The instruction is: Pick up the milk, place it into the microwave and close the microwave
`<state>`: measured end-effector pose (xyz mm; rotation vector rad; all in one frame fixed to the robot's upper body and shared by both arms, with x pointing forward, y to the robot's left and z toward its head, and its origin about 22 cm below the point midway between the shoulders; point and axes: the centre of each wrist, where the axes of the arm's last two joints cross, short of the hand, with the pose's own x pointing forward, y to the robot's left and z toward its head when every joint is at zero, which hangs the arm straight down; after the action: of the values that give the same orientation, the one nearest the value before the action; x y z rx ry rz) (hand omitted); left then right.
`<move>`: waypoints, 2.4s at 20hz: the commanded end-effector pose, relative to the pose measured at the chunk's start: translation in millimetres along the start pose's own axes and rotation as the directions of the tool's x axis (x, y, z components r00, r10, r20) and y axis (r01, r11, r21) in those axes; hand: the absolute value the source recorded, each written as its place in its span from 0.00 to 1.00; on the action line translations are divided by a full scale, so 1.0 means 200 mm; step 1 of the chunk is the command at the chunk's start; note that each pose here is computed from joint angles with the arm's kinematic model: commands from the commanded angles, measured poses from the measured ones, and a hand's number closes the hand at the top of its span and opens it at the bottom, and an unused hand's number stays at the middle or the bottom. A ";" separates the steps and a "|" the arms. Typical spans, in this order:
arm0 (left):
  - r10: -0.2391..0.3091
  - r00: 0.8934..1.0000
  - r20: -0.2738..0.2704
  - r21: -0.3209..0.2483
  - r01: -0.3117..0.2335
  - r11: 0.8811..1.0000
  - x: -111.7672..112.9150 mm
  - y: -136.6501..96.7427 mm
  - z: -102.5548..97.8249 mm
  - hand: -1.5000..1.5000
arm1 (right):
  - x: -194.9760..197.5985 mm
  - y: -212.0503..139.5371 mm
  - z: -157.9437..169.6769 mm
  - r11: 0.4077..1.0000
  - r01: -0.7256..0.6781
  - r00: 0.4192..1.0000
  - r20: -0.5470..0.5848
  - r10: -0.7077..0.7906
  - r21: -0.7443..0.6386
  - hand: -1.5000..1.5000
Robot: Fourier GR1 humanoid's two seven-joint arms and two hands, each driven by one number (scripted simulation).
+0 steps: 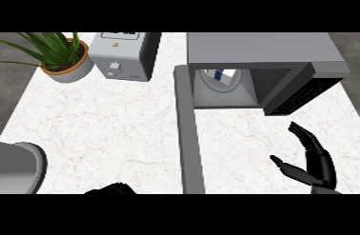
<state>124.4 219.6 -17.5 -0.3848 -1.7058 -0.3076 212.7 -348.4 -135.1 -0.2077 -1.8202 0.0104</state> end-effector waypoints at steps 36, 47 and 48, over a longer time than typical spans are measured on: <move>-0.195 0.978 -0.079 -0.484 0.133 0.865 -0.34 -0.73 -0.71 1.00 | 0.29 -0.49 0.01 0.987 0.125 0.981 0.138 -0.138 0.096 0.00; -0.208 0.976 -0.058 -0.356 0.174 0.918 -0.18 -0.75 -0.98 1.00 | 0.45 -0.43 -0.19 0.970 0.145 0.970 0.166 -0.178 0.194 0.00; -0.202 0.977 -0.065 -0.337 0.169 0.926 -0.19 -0.74 -0.98 1.00 | 0.41 -0.38 -0.14 0.963 0.178 0.965 0.156 -0.211 0.202 0.00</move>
<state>234.7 14.4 -37.6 -0.4361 -1.5587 -0.7821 206.7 -420.4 -43.0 -0.0032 -1.9565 0.0443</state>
